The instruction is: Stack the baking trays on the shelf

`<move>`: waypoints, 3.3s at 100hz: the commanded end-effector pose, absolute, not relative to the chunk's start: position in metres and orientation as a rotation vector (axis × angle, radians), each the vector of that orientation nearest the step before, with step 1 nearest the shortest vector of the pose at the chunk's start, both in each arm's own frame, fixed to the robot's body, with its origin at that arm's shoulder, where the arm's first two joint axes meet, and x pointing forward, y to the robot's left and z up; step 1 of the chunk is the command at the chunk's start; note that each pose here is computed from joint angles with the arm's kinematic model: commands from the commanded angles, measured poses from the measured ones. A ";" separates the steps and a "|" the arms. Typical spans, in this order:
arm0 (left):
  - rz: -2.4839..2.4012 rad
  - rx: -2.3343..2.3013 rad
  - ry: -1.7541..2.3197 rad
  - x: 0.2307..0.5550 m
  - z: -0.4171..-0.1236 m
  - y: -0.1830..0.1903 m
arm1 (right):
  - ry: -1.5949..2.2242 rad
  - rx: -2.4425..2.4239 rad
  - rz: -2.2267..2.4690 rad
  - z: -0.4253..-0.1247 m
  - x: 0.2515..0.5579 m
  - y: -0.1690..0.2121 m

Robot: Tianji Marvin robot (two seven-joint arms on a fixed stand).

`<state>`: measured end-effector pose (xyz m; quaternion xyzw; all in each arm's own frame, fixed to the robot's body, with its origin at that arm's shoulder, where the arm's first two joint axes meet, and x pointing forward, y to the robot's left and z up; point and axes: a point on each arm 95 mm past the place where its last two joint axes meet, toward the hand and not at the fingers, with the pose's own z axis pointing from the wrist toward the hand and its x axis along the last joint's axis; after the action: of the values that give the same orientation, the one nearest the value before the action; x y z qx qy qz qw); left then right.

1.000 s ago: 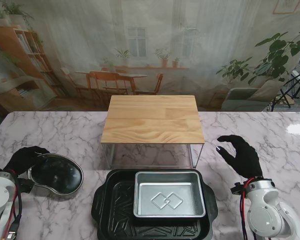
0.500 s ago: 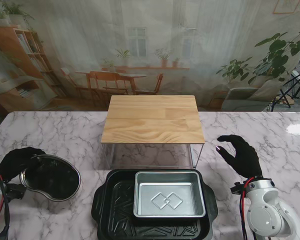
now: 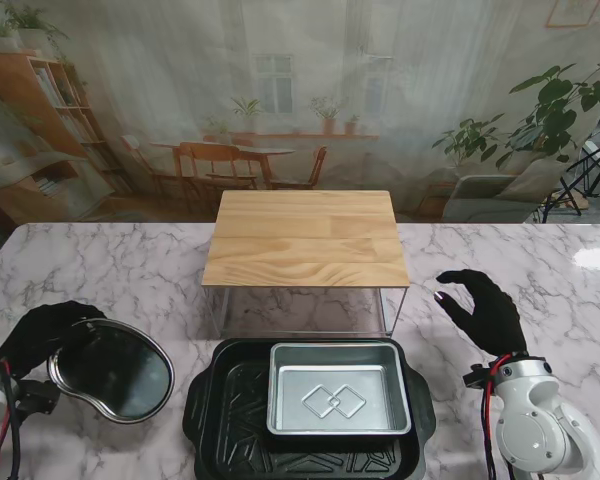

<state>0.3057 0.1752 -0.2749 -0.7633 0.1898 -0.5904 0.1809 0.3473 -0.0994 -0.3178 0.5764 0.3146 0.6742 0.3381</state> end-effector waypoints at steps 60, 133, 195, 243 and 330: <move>-1.775 -2.276 0.519 0.301 -0.267 0.112 | 0.806 1.511 1.755 -0.321 0.347 -0.103; -1.892 -2.403 0.552 0.317 -0.255 0.046 | 0.807 1.514 1.755 -0.321 0.348 -0.104; -1.863 -2.529 0.574 0.337 -0.265 -0.010 | 0.794 1.515 1.768 -0.321 0.347 -0.107; -1.854 -2.587 0.584 0.343 -0.272 -0.043 | 0.794 1.517 1.767 -0.321 0.347 -0.107; -1.724 -2.621 0.606 0.345 -0.289 -0.088 | 0.799 1.524 1.763 -0.323 0.349 -0.106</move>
<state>0.3448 -0.0807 -0.2876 -0.8173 0.1926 -0.5428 -0.0196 0.3492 -0.1068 -0.3202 0.5800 0.3058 0.6773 0.3337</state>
